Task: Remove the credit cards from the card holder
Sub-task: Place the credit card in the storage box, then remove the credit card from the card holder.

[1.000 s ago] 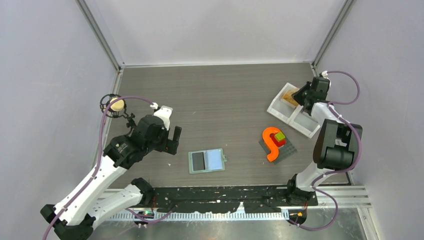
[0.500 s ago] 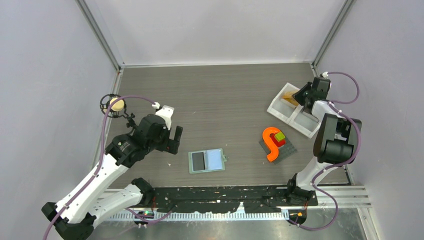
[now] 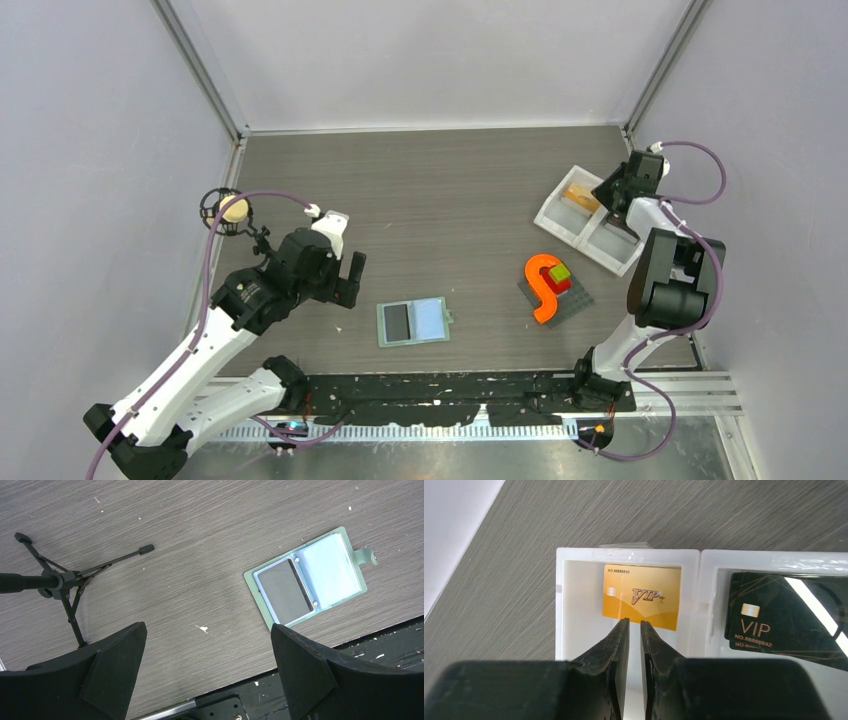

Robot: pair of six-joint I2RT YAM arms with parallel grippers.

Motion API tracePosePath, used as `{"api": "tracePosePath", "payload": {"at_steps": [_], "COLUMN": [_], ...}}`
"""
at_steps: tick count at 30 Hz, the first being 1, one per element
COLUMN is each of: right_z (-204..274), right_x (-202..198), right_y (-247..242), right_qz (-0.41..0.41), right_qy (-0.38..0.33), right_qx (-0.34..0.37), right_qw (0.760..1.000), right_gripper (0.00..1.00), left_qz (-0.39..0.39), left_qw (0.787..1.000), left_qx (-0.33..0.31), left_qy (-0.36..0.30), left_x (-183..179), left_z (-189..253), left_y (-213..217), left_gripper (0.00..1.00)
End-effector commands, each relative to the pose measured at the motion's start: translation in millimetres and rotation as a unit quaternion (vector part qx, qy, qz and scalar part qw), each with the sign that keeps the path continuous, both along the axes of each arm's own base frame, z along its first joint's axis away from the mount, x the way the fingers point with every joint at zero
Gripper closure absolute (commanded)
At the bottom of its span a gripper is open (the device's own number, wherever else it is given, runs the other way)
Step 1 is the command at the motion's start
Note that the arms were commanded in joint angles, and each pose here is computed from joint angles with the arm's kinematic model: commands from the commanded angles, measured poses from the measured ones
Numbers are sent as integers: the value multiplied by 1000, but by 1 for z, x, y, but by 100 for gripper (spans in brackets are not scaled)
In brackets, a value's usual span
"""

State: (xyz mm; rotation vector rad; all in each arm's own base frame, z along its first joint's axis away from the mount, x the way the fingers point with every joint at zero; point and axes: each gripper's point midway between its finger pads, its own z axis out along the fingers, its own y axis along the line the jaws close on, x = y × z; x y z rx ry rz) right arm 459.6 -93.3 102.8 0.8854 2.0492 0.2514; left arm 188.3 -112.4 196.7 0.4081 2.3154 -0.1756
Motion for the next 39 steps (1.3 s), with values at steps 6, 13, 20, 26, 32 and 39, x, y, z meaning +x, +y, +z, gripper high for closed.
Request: {"api": "tracePosePath", "payload": {"at_steps": [6, 13, 20, 26, 32, 39], "right_z": [65, 82, 85, 77, 58, 41], "right_x": [-3, -17, -46, -88, -161, -232], "right_y": [-14, 18, 97, 196, 311, 393], "right_qz": [-26, 6, 81, 199, 377, 494], "right_qy": [-40, -42, -23, -22, -32, -27], "right_qx": [-43, -55, -18, -28, 29, 107], "right_qw": [998, 998, 996, 979, 925, 862], "right_gripper": [78, 74, 72, 67, 66, 66], "left_qz": [1, -6, 8, 37, 14, 12], "left_qw": [1000, 999, 999, 998, 994, 972], "left_qx": [-18, -40, -28, -36, -102, -208], "left_qy": [-5, -3, -29, -45, 24, 112], "left_x": [3, 3, 5, 5, -12, -22], "left_z": [5, 9, 20, 24, 5, -34], "left_y": [-6, -15, -4, 6, -23, -69], "left_gripper": [0, 0, 0, 1, 12, 42]}}
